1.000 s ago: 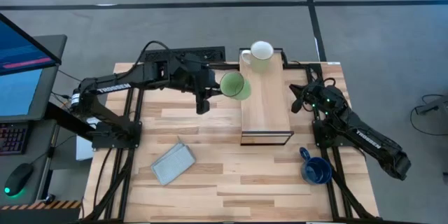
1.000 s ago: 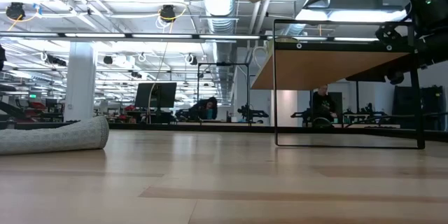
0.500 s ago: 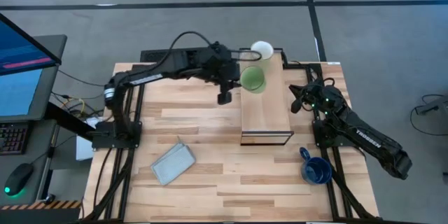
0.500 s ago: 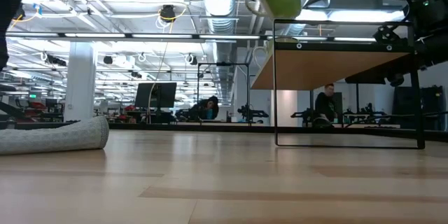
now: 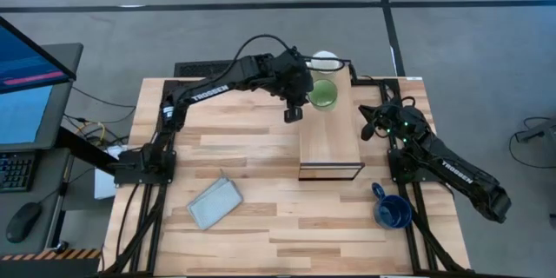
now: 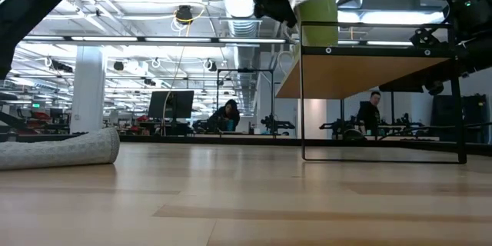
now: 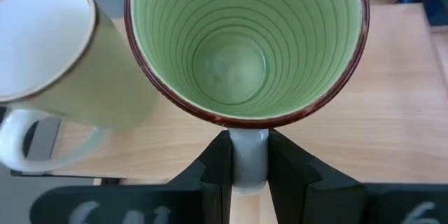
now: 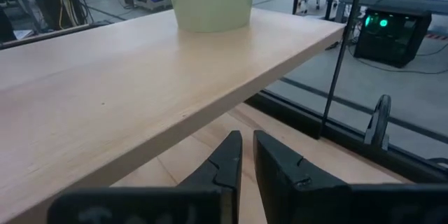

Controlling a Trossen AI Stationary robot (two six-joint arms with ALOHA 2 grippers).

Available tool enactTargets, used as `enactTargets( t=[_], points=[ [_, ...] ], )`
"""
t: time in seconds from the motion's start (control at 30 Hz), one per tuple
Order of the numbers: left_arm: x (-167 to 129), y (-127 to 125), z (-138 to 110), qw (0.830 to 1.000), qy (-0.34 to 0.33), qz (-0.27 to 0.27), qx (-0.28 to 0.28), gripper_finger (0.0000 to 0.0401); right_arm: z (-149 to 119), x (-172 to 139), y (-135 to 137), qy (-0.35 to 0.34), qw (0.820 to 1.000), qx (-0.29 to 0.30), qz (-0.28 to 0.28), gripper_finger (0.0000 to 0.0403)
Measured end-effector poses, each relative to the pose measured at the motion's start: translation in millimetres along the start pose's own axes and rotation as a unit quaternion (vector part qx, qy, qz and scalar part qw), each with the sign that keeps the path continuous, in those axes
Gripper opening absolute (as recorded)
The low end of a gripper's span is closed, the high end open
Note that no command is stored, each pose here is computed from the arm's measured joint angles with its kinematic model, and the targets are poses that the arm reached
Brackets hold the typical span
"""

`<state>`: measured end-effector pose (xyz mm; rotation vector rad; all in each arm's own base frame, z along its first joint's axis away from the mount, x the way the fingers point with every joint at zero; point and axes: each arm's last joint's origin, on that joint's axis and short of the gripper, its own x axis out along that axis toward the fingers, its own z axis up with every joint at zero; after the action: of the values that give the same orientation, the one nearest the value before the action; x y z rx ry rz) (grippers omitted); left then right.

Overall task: Stack small to large cups/mugs on shelf
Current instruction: Put the green mug on the shelf

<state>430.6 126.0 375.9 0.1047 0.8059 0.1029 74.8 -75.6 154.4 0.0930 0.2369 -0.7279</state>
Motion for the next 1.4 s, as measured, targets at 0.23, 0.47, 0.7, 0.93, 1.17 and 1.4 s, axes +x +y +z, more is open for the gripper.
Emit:
enactTargets(
  t=[0.23, 0.47, 0.7, 0.93, 1.17, 1.4],
  points=[
    [17.0, 12.9, -7.8, 1.0, 0.019, 0.005, -0.017, 0.0049, 0.0, 0.0, 0.1, 0.0, 1.0, 0.001, 0.0, 0.006],
    [21.9, 22.8, -10.6, 1.0, 0.018, 0.014, -0.017, 0.0049, 0.0, 0.0, 0.1, 0.0, 1.0, 0.001, 0.0, 0.006],
    [25.2, 27.0, -12.5, 0.999, 0.011, -0.015, -0.029, 0.0049, 0.0, 0.0, 0.1, 0.0, 1.0, 0.001, 0.0, 0.006],
    [44.7, 28.3, -18.5, 0.999, 0.03, -0.014, -0.029, 0.0049, 0.1, -0.1, 0.8, -0.001, 1.0, -0.001, 0.004, 0.006],
    [44.3, 28.1, -19.4, 0.999, 0.035, -0.016, -0.033, 0.005, 0.0, 0.0, 1.6, 0.0, 1.0, -0.006, 0.007, 0.006],
    [44.0, 27.8, -18.6, 0.999, 0.032, -0.015, -0.025, 0.0082, 0.0, 0.1, 1.6, 0.0, 1.0, -0.006, 0.007, 0.006]
  ],
)
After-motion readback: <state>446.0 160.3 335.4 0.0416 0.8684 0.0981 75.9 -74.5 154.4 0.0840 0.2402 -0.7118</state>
